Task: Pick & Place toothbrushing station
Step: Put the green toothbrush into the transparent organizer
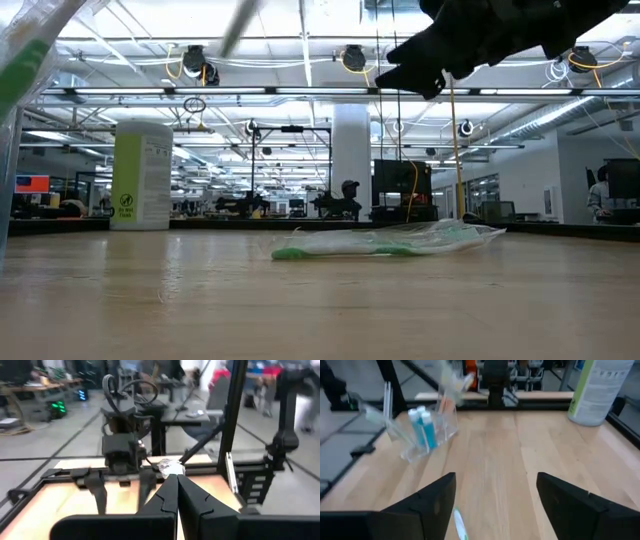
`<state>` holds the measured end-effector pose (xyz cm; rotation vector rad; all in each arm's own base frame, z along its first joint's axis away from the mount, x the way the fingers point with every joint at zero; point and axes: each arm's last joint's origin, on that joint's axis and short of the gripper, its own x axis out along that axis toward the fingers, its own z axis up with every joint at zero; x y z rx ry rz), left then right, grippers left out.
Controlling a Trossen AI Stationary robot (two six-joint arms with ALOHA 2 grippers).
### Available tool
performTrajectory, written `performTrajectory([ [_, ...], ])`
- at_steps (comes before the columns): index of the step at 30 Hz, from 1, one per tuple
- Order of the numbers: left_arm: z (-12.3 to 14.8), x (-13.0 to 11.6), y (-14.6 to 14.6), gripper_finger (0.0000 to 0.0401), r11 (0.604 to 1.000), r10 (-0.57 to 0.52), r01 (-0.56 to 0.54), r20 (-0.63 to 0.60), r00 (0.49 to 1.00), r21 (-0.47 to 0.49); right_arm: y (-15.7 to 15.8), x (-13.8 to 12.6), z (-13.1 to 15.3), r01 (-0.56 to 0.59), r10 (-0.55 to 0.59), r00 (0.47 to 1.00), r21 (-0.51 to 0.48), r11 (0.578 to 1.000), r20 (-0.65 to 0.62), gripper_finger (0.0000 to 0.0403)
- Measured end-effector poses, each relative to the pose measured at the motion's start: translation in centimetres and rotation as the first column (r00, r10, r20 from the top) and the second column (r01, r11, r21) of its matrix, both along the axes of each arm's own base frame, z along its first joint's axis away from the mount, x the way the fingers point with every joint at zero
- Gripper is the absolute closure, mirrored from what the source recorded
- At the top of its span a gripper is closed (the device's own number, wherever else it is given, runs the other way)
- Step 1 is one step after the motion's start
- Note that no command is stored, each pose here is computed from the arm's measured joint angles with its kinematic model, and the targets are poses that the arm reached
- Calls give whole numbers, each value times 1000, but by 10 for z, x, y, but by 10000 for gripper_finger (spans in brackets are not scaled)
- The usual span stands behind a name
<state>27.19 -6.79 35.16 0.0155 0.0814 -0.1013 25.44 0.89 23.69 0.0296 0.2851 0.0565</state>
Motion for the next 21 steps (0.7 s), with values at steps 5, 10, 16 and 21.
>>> performTrajectory([
  [5, -22, -54, -34, 401, 984, 139, -136, 21, 990, -119, 0, -2, 3, 4, -4, 1000, 14, 1000, 11, 122],
  [10, -40, -95, -66, 401, 973, 152, -149, 5, 988, -175, 1, -2, 3, 2, -2, 1000, 13, 1000, 8, 128],
  [16, -51, -125, -96, 401, 942, 245, -227, 42, 969, -249, 1, -2, 4, 7, -8, 1000, 31, 1000, 15, 132],
  [21, -70, -124, -107, 401, 893, 334, -292, 70, 940, -343, 1, -2, 4, 11, -11, 1000, 33, 999, 14, 132],
])
